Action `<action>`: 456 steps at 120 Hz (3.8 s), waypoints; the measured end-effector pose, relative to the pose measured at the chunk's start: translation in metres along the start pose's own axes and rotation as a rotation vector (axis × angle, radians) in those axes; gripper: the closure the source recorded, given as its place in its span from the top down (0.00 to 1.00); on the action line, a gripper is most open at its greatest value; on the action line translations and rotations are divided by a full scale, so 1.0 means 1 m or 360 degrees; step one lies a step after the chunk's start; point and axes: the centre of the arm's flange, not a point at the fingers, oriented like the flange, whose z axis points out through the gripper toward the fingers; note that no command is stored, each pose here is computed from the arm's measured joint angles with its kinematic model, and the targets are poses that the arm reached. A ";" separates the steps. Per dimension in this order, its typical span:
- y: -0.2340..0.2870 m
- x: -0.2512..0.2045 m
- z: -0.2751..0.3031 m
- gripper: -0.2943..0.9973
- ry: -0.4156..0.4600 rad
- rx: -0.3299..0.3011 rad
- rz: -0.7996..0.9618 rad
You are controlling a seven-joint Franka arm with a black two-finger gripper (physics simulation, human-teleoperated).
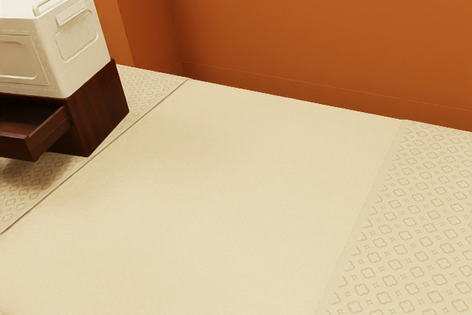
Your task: Push the drawer handle with one arm to close the drawer
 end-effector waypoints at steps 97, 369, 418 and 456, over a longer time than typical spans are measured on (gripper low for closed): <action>-0.041 0.014 0.041 0.16 -0.0042 0.0044 -0.0112; 0.006 0.086 0.012 0.20 0.0195 -0.0188 0.0201; 0.112 0.026 -0.115 0.68 0.0111 -0.0279 0.0578; 0.195 0.007 -0.192 0.75 0.0055 -0.0192 0.0777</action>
